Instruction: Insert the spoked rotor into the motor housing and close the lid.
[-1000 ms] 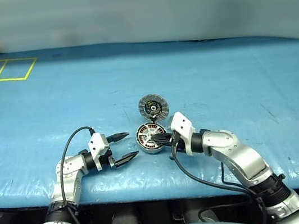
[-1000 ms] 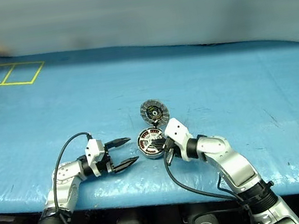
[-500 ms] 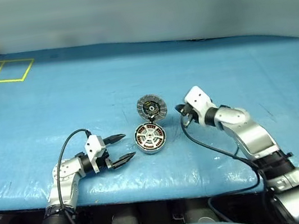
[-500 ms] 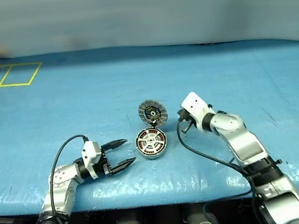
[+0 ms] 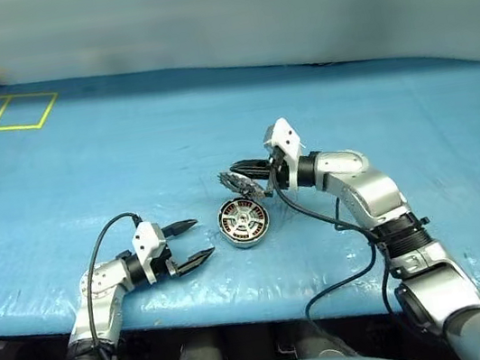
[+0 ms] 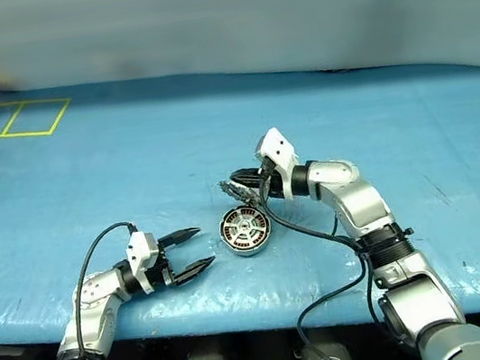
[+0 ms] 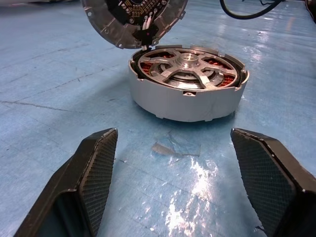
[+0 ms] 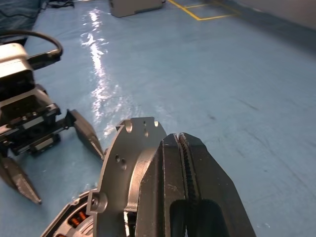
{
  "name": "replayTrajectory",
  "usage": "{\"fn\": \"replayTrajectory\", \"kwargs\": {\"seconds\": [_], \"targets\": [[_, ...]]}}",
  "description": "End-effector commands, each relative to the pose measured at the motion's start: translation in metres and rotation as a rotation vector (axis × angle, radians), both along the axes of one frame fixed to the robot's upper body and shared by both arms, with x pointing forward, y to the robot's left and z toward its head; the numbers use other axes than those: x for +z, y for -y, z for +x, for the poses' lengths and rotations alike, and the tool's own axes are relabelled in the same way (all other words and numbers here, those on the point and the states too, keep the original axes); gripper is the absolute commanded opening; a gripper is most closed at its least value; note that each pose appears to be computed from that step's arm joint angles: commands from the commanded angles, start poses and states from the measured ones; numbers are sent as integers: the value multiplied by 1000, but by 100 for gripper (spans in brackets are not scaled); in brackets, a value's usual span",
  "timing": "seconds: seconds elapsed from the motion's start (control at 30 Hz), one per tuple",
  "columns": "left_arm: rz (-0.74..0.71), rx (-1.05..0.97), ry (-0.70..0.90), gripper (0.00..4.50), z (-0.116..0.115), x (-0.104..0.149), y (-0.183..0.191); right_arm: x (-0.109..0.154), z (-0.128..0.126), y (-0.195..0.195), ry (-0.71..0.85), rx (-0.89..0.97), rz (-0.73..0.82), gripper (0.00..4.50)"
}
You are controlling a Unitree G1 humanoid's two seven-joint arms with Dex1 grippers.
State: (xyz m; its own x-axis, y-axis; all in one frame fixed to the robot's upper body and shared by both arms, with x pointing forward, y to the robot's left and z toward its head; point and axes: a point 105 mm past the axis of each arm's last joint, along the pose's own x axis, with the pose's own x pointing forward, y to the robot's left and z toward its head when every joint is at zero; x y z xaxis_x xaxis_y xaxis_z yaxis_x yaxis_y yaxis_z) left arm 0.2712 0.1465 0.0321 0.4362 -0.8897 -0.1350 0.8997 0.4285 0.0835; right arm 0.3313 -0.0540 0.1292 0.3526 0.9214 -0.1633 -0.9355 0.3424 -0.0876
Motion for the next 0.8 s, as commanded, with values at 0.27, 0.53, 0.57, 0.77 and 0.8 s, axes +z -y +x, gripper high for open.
{"fn": "replayTrajectory", "kwargs": {"seconds": [0.27,0.53,0.57,0.77,0.8], "targets": [[-4,22,36,385,2,10,-6,-52,-42,1,27,140,-334,5],[-8,27,28,385,0,8,-6,-68,-40,10,38,48,-375,5],[-10,28,28,385,0,8,-6,-68,-40,10,41,35,-365,5],[-26,27,28,385,-3,8,-2,-30,-35,2,45,-130,-14,44],[-28,25,28,385,-3,8,-1,-29,-37,1,42,-133,4,63]]}}
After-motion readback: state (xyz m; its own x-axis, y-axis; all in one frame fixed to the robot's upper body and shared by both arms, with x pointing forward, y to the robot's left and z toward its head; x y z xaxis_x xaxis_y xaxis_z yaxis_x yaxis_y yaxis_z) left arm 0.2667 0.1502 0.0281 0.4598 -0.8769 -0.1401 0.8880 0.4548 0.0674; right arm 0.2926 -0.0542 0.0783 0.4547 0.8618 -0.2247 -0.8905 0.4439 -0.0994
